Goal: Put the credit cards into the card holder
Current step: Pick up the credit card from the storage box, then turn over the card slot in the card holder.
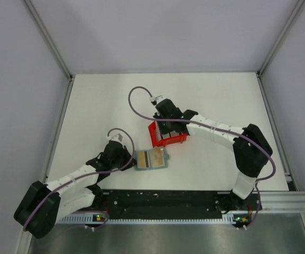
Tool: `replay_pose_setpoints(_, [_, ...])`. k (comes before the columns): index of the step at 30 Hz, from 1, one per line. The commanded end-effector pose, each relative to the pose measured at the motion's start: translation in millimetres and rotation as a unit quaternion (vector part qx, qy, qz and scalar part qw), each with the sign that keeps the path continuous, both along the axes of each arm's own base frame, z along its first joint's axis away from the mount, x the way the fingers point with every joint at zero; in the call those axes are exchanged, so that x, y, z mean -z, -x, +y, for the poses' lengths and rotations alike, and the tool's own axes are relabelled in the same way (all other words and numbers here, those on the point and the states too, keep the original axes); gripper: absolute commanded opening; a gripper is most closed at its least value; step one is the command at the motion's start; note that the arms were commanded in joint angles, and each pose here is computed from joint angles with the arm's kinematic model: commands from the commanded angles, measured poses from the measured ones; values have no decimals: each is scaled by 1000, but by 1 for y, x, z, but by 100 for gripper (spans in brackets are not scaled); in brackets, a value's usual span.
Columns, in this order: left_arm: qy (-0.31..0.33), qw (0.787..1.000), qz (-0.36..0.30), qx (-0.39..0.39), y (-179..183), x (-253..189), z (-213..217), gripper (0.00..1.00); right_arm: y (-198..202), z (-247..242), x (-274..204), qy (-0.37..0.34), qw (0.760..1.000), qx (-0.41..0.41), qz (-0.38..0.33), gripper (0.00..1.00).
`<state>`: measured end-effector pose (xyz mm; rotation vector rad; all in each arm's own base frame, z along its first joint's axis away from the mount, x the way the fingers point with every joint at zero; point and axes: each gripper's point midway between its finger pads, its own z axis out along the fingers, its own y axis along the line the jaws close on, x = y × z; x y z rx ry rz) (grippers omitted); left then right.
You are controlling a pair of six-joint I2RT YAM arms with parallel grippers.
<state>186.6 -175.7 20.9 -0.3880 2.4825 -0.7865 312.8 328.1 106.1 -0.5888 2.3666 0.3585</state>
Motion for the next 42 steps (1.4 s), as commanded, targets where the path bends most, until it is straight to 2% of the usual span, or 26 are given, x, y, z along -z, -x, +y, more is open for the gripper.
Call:
replay_pose_setpoints(1, [-5,1000,-9,10,-4,-2,-2,0,4,8,-53,-35,999,-38,-15,0])
replay_pose_setpoints(5, [-3,1000,-10,11,-4,-3,-3,0,9,6,-65,-32,998,-49,14,0])
replay_pose_setpoints(7, [-3,1000,-7,12,-3,-2,-3,0,12,6,-75,-52,997,-52,35,0])
replay_pose_setpoints(10, [-2,1000,-9,13,-3,-3,-3,0,16,5,-88,-111,989,-45,82,0])
replay_pose_setpoints(14, [-1,1000,-10,14,-3,-4,-4,0,26,5,-106,-228,954,-64,182,0])
replay_pose_setpoints(18, [0,1000,-10,15,-4,-5,-4,0,51,12,-144,-345,897,-151,232,0])
replay_pose_setpoints(23, [2,1000,-10,12,-4,-5,-4,0,96,8,-196,-420,831,-277,237,0])
replay_pose_setpoints(25, [2,1000,-10,13,-3,-4,-4,0,105,3,-217,-453,810,-291,233,0])
replay_pose_setpoints(28, [2,1000,-11,12,-4,-5,-4,0,102,-10,-241,-519,778,-246,253,0])
replay_pose_setpoints(29, [1,1000,-11,11,-3,-5,-3,0,101,-15,-251,-552,760,-225,260,0])
replay_pose_setpoints(31, [1,1000,-12,11,-3,-5,-3,0,100,-24,-270,-614,713,-189,283,0])
replay_pose_setpoints(34, [6,1000,-12,12,-4,-5,-5,0,90,-35,-287,-698,626,-120,326,0])
replay_pose_setpoints(35, [6,1000,-12,14,-3,-5,-5,0,87,-38,-286,-711,608,-104,337,0])
replay_pose_setpoints(42, [8,1000,-9,13,-2,-6,-6,0,86,-56,-326,-760,543,-80,347,0])
